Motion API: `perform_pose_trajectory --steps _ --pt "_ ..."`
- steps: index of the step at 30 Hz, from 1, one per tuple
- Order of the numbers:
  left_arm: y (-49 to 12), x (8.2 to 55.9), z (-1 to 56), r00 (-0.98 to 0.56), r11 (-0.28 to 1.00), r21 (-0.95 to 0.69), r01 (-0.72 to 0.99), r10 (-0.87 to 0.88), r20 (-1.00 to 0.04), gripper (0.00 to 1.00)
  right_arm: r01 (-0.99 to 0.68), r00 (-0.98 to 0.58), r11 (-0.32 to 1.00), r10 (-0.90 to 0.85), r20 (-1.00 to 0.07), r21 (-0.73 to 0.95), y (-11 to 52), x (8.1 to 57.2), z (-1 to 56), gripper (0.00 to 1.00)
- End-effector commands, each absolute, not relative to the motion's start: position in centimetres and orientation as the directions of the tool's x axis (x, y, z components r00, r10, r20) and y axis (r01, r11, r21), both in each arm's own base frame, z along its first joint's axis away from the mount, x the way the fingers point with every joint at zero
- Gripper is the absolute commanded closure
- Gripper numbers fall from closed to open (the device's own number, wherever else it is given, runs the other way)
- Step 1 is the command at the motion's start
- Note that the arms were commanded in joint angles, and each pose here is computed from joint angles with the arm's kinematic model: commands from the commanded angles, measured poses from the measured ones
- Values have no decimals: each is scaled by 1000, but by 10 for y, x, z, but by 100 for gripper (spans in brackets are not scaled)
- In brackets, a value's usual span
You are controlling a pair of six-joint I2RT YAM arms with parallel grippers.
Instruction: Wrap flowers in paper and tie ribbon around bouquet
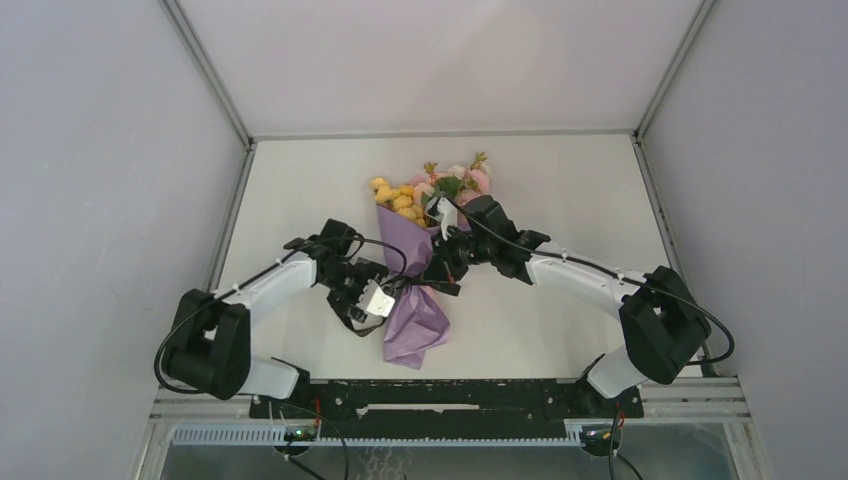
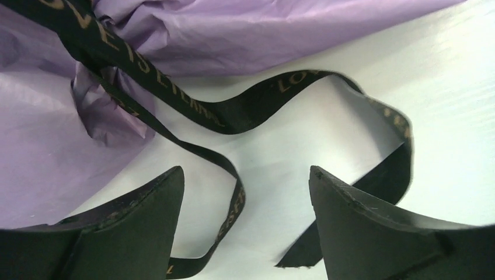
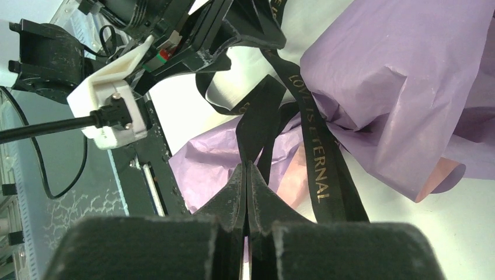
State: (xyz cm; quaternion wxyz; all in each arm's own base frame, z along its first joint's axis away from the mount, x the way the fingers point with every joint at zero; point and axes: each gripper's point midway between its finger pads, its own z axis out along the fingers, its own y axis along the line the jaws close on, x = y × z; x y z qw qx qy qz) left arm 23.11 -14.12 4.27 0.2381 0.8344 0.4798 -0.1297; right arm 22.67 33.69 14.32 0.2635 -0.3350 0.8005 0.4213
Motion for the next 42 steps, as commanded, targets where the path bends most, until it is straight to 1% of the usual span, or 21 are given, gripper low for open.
perform_pose_trajectory --steps 1,3,5,6,8,10,11,12,14,15,17,20,21,22,23,24,25,29,31,37,42 --pt "-143 255 40 574 -465 344 816 726 -379 25 -796 -580 401 -290 -761 454 337 233 165 100" --pt "-143 260 35 584 -472 355 807 724 -366 41 -797 -579 402 -292 -761 452 336 232 166 100" --pt "-140 260 27 605 -497 357 791 718 -342 54 -797 -576 406 -291 -764 447 335 233 167 100" --pt "-138 259 24 613 -508 354 785 717 -331 57 -797 -576 407 -289 -765 446 334 233 168 100" --pt "-134 257 17 616 -517 346 783 723 -313 59 -794 -579 409 -283 -765 449 334 234 170 100" --pt "-132 259 12 591 -485 357 798 744 -310 60 -792 -581 408 -277 -765 454 334 234 171 100" --pt "-132 260 12 586 -476 364 801 749 -309 64 -792 -582 407 -273 -766 456 334 235 172 100" --pt "-132 261 12 584 -471 371 800 752 -305 70 -792 -581 405 -270 -768 457 335 235 173 100" --pt "-131 262 15 586 -460 399 793 754 -295 98 -790 -582 408 -261 -770 458 336 238 173 100" --pt "-131 263 20 587 -454 414 789 756 -291 100 -788 -581 412 -255 -773 457 337 239 174 100" --pt "-131 256 38 592 -462 404 789 748 -300 100 -780 -586 425 -241 -774 458 337 244 174 100" --pt "-138 221 80 524 -425 310 850 736 -428 100 -750 -615 448 -199 -763 487 335 255 174 100" --pt "-135 195 89 490 -438 223 871 735 -468 100 -738 -627 454 -186 -756 500 334 258 174 100" --pt "-140 184 101 492 -451 209 868 720 -489 100 -735 -628 457 -179 -757 501 334 261 174 100" --pt "-142 160 108 472 -473 140 870 714 -518 100 -735 -627 460 -177 -759 499 334 262 173 100" --pt "-150 146 116 456 -478 114 871 702 -547 100 -734 -627 461 -177 -759 499 334 263 173 100" --pt "-162 136 124 402 -442 83 893 702 -588 100 -733 -627 461 -175 -759 500 334 264 173 100" --pt "-217 135 151 278 -323 78 943 639 -718 100 -716 -645 464 -153 -749 522 332 268 174 100" --pt "-253 132 169 233 -291 68 954 582 -779 100 -716 -642 465 -144 -753 521 330 270 178 100" --pt "-337 102 187 143 -307 -3 952 451 -881 100 -732 -620 460 -144 -771 502 326 269 185 100" --pt "-394 104 213 92 -302 1 953 286 -954 100 -726 -631 458 -144 -762 514 317 270 187 100"
